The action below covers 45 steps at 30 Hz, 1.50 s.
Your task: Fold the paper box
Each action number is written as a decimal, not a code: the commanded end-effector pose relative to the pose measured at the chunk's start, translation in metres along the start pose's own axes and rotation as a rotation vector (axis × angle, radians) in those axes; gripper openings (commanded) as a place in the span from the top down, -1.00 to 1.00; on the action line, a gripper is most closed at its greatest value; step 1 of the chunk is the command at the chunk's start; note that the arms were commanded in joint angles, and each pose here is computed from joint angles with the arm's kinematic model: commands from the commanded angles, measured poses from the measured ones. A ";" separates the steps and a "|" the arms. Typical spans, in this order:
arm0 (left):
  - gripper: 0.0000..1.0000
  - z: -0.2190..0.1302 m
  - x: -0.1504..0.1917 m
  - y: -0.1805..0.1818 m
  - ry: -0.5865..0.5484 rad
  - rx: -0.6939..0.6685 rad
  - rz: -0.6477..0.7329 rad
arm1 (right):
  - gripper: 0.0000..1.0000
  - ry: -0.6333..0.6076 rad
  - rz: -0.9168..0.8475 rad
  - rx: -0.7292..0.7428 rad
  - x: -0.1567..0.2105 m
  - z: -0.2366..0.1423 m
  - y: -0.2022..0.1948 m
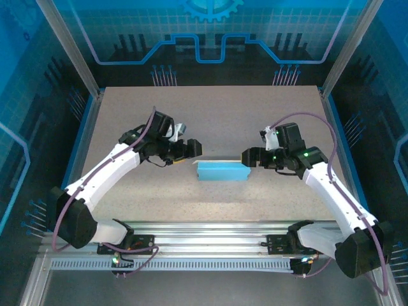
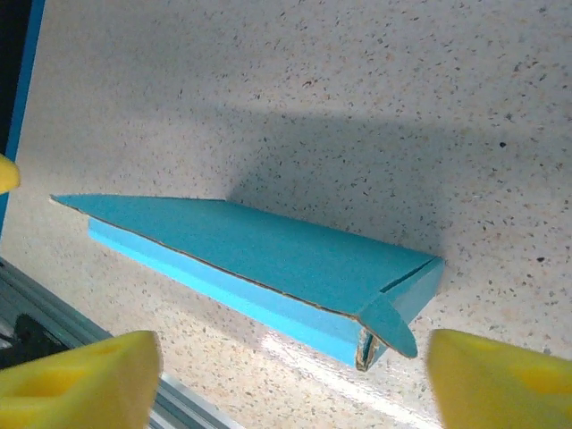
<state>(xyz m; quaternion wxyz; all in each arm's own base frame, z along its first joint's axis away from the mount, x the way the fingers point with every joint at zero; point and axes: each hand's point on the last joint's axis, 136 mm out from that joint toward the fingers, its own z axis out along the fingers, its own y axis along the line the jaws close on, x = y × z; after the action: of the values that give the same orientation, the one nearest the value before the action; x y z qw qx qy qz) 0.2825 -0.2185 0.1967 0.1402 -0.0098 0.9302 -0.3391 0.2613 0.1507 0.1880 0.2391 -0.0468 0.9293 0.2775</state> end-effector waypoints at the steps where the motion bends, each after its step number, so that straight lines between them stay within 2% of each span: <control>1: -0.59 -0.012 0.012 0.015 0.050 -0.093 0.137 | -0.34 0.029 -0.093 0.038 0.005 -0.009 -0.003; 4: -0.32 -0.010 0.014 0.018 0.081 -0.105 0.178 | -0.14 0.069 -0.147 0.074 0.008 -0.006 -0.003; 6: -0.16 -0.007 0.013 0.017 0.100 -0.104 0.195 | -0.08 0.094 -0.181 0.116 0.010 -0.002 -0.006; 11: -0.01 0.002 0.014 0.010 0.151 -0.063 0.236 | 0.04 0.137 -0.235 0.212 0.012 0.006 -0.016; 20: 0.00 0.007 0.016 0.001 0.187 -0.043 0.310 | 0.18 0.140 -0.256 0.236 0.009 0.010 -0.019; 32: 0.08 0.021 0.020 0.000 0.222 -0.069 0.353 | 0.50 0.151 -0.257 0.198 0.009 0.017 -0.014; 45: 0.17 0.028 0.014 0.009 0.211 -0.152 0.403 | 0.65 0.158 -0.254 0.201 0.010 0.018 -0.015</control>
<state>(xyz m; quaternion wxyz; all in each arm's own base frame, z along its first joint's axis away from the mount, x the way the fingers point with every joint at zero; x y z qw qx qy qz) 0.2746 -0.2325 0.1647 0.0986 0.1849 0.9452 -0.2505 0.2633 0.1400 0.1564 0.2010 -0.1472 0.9589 0.1361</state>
